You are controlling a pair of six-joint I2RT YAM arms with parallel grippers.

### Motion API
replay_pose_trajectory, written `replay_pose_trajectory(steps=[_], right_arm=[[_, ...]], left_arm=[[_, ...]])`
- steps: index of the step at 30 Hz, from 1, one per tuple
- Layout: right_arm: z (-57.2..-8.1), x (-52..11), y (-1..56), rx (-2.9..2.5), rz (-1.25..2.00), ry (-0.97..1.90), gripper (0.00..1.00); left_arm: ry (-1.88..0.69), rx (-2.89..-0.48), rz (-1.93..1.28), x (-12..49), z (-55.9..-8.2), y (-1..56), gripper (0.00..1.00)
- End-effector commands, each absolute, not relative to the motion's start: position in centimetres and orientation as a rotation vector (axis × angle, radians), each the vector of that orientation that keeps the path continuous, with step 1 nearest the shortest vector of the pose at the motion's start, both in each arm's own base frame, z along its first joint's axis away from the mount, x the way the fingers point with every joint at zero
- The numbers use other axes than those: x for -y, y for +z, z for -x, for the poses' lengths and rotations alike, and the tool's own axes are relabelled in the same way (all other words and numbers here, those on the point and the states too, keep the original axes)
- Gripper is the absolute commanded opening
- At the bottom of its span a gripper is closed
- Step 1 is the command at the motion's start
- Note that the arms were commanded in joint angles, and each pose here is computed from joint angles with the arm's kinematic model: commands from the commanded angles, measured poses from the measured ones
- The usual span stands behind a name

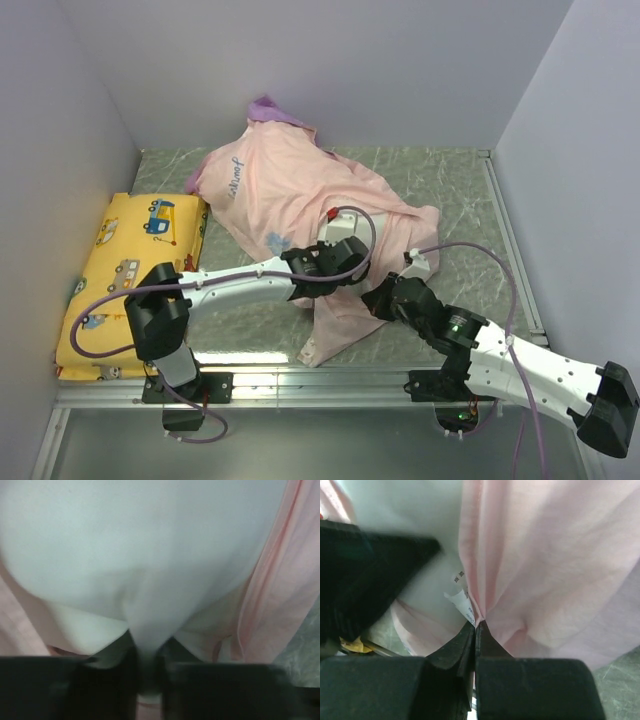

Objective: Remove the pillowcase from the pillow

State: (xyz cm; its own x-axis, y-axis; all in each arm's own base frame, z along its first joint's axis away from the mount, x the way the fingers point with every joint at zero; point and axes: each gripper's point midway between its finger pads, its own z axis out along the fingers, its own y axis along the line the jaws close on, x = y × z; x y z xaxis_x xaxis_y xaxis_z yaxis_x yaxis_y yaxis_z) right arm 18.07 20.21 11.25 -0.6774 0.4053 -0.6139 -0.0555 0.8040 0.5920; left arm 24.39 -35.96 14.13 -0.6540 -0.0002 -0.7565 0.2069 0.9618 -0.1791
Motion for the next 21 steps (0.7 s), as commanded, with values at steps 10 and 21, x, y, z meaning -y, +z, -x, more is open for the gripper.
replay_pose_trajectory(steps=[10, 21], right_arm=[[-17.3, -20.1, 8.8, -2.241, -0.266, 0.768, 0.0], [-17.3, -18.8, 5.2, -2.276, -0.332, 0.675, 0.0]], left_arm=[[-0.7, -2.128, -0.003, 37.9, -35.7, 25.3, 0.0], [-0.905, -2.05, 0.078, 37.8, -40.3, 32.9, 0.0]])
